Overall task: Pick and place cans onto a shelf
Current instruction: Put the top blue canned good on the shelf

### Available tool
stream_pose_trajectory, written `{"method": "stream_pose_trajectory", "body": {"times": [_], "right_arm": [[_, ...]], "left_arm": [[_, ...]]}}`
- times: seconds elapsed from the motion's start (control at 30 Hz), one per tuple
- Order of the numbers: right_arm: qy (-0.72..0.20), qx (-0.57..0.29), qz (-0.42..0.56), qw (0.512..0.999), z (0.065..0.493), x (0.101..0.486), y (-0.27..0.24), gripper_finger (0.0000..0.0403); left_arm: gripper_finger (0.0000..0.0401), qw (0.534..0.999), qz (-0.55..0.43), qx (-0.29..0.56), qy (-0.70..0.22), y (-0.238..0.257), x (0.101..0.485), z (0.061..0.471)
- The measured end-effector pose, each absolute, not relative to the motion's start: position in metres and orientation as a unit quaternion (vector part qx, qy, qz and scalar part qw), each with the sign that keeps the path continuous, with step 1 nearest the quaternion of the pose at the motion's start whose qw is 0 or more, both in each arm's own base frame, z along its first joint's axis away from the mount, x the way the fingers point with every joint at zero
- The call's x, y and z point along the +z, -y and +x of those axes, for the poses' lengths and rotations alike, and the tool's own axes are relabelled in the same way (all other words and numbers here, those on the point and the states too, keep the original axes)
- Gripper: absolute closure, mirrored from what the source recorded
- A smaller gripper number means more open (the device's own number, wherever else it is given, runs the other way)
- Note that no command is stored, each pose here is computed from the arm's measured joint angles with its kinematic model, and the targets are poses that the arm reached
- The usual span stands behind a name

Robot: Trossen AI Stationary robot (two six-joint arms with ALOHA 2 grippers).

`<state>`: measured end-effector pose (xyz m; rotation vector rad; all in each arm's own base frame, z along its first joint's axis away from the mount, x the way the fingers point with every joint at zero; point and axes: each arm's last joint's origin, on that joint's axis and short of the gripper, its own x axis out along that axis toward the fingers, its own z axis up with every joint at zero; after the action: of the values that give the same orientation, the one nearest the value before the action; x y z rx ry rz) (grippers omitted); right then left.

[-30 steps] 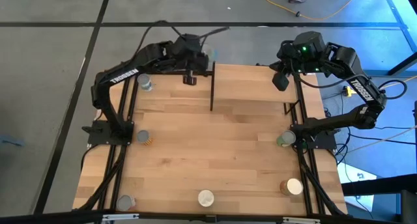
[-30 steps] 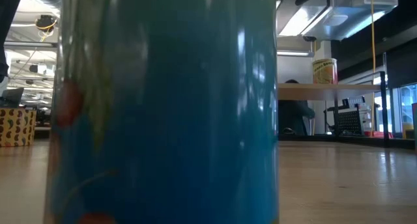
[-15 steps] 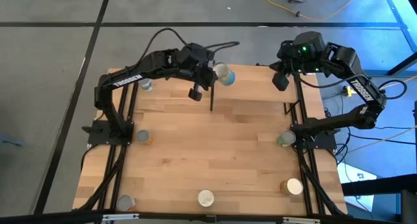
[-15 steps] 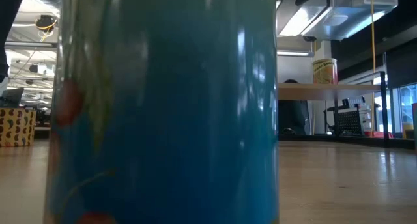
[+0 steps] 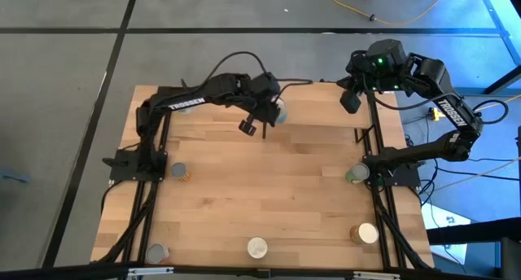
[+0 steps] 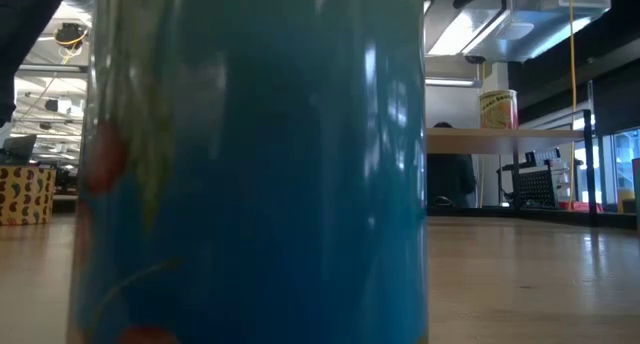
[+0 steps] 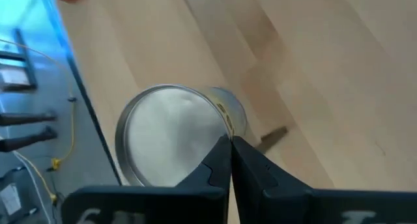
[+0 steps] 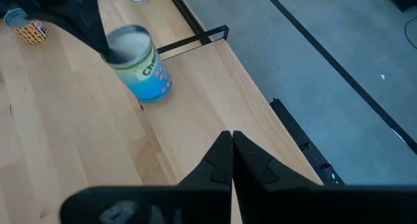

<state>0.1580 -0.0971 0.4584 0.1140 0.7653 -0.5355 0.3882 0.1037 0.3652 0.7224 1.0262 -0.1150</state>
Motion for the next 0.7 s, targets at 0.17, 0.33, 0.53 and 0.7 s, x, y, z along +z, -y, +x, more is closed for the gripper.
{"method": "stream_pose_trajectory", "body": {"times": [0.17,0.33,0.53,0.7], "right_arm": [[-0.365,-0.263,0.066,0.891,0.158,0.458,0.097,0.0398],[-0.365,-0.262,0.066,0.891,0.158,0.458,0.097,0.0398],[-0.365,-0.262,0.066,0.891,0.158,0.458,0.097,0.0398],[-0.365,-0.263,0.066,0.891,0.158,0.458,0.097,0.0398]], "left_arm": [[0.0401,0.802,0.34,-0.051,-0.489,-0.106,0.359,0.393],[0.0401,0.799,0.349,-0.054,-0.486,-0.106,0.359,0.393],[0.0401,0.795,0.363,-0.057,-0.483,-0.105,0.363,0.391],[0.0401,0.799,0.378,-0.05,-0.465,-0.106,0.378,0.39]]}}
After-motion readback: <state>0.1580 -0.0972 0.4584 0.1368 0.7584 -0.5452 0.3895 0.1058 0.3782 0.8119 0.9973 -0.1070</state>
